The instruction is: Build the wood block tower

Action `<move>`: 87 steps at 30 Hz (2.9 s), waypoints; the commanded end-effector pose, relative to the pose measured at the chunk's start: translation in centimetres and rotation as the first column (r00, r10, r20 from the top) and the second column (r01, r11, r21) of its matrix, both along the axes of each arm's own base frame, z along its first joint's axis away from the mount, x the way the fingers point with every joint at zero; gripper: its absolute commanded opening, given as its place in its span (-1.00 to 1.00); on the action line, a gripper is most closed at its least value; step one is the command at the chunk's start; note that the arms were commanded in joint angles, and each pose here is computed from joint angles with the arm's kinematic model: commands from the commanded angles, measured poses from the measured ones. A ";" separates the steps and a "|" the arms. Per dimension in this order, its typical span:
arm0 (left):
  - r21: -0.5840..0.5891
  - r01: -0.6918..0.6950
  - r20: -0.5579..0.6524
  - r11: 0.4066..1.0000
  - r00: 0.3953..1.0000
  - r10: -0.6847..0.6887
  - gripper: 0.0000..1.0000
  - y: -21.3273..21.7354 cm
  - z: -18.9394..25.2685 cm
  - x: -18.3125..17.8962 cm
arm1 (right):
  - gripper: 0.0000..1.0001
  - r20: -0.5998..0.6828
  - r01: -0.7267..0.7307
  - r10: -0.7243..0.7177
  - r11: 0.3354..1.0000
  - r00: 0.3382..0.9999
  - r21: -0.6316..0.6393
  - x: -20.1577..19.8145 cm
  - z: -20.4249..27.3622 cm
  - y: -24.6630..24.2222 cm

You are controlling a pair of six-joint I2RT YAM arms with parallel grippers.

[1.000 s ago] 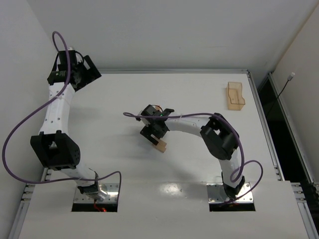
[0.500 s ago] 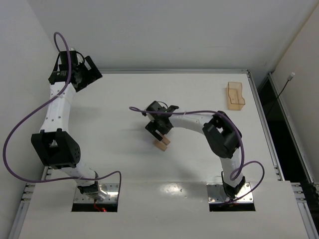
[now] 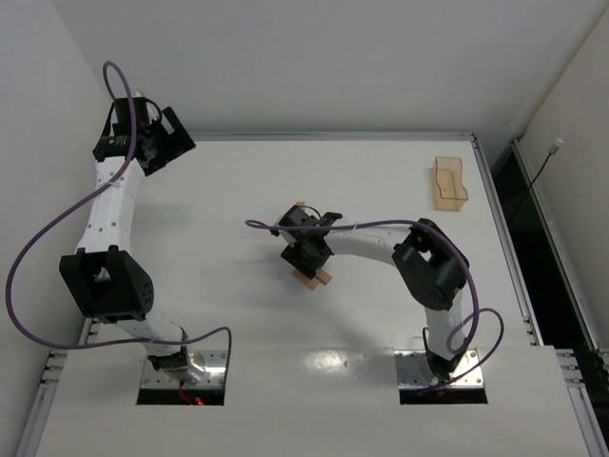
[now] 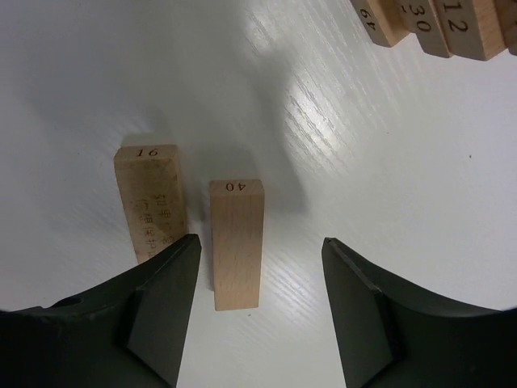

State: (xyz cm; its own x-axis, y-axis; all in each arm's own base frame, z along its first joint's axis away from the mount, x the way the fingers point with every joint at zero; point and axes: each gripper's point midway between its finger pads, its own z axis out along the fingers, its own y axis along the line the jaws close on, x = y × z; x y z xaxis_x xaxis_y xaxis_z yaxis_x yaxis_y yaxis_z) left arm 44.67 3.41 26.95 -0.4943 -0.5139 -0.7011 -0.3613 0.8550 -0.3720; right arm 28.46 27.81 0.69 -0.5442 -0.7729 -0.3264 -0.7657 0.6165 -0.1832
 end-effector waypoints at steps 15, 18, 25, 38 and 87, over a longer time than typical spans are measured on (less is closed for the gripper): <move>-0.011 -0.024 0.041 1.000 0.999 0.024 0.74 0.9 1.1 0.1 | -0.07 0.003 -0.044 0.044 0.997 0.999 0.063 -1.3 1.3 0.7; -0.011 -0.024 0.041 1.000 0.999 0.024 0.74 0.9 1.1 0.1 | -0.10 -0.009 -0.047 0.047 0.997 0.999 0.062 -1.5 1.0 0.7; -0.011 -0.024 0.041 1.000 0.999 0.024 0.74 0.9 1.1 0.1 | -0.12 -0.054 -0.047 0.050 0.997 0.997 0.060 -1.8 -0.1 0.7; -0.011 -0.024 0.041 1.000 0.999 0.024 0.74 0.9 1.1 0.1 | -0.46 -0.074 -0.053 0.057 0.996 0.996 0.066 -1.9 -0.6 1.2; 0.124 -0.162 0.028 0.979 0.987 0.160 0.74 2.4 -1.9 -2.6 | -1.00 -0.099 0.596 -0.645 0.621 0.758 0.509 12.9 17.2 6.4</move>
State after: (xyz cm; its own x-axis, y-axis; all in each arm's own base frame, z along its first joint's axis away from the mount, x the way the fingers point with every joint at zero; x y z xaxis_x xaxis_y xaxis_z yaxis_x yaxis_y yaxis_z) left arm 41.27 5.82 24.07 -0.4314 -0.5052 -0.7475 -0.5052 0.8217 -0.2638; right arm 40.33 33.39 15.13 -0.8014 -0.0557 -0.5956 -0.1728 0.9748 0.1413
